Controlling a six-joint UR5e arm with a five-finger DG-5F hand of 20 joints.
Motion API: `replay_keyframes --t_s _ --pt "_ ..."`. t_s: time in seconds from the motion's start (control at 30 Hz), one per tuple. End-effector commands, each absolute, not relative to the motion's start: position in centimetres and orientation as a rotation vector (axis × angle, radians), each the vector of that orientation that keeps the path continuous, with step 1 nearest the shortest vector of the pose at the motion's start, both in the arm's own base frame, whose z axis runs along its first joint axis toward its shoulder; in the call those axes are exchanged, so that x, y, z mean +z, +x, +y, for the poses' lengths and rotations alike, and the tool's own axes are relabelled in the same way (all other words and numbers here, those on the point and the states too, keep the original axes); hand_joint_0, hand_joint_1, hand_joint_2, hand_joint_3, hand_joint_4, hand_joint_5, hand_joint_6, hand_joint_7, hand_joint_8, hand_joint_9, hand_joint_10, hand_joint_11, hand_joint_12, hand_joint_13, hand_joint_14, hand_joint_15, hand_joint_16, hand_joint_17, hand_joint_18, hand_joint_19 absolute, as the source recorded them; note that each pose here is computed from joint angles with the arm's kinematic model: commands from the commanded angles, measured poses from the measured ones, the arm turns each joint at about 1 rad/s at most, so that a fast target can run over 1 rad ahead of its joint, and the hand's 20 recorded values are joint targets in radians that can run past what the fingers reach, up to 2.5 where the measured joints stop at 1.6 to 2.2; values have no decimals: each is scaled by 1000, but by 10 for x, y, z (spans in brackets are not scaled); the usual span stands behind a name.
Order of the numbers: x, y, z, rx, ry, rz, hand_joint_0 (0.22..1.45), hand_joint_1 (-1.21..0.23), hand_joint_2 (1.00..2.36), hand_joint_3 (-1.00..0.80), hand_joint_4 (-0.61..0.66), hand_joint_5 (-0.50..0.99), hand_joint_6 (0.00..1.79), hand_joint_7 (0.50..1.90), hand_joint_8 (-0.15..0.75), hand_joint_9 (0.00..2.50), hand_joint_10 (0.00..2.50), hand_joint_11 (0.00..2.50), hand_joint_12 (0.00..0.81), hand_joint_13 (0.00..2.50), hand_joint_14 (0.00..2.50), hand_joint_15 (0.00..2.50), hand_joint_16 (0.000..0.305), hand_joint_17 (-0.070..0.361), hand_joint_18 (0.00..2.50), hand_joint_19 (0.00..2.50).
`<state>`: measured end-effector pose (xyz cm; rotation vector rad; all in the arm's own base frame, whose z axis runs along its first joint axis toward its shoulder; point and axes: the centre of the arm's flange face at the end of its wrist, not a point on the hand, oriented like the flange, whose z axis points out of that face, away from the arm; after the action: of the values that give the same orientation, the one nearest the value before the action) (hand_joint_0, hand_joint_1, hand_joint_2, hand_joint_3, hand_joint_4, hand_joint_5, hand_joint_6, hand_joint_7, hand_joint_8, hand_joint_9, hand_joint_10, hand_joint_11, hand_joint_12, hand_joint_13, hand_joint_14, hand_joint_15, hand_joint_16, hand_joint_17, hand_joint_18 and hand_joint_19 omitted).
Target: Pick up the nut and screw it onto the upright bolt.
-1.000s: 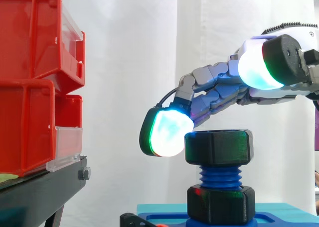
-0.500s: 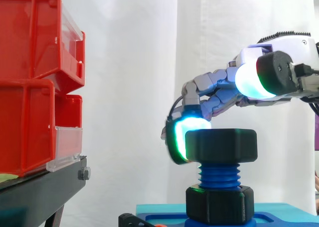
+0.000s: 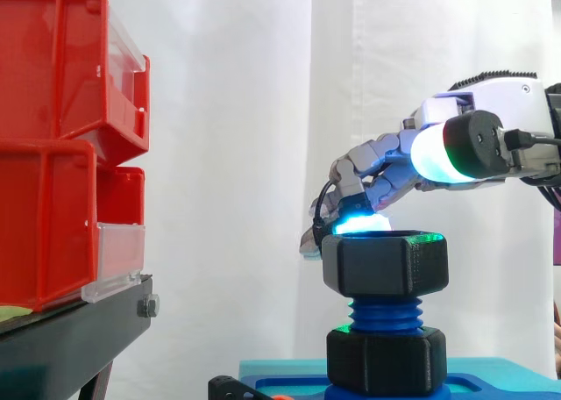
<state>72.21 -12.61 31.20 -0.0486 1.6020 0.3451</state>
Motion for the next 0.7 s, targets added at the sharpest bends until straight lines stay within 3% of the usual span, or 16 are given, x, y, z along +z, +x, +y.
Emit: replay_keyframes --t_s 0.0,0.1,0.27,0.5,0.67 --pt "313 722 -130 346 -53 1595 516 -125 1000 -500 279 -104 504 1027 284 584 0 0 244 540 0 0 24 54 303 0" --pt "314 722 -132 347 -57 1585 509 -121 1000 -500 222 -133 503 826 271 541 0 0 249 521 0 0 25 57 288 0" --pt "322 727 -128 354 -73 1549 492 -96 1000 -500 170 -169 502 668 233 415 0 0 276 398 0 0 30 68 185 0" --pt "324 731 -115 363 -84 1533 481 -64 1000 -500 151 -180 501 622 211 309 0 0 305 251 0 0 35 79 51 0" --pt "316 739 -86 374 -92 1532 481 -51 1000 -500 148 -180 501 627 207 289 0 0 307 219 0 0 36 80 5 0"
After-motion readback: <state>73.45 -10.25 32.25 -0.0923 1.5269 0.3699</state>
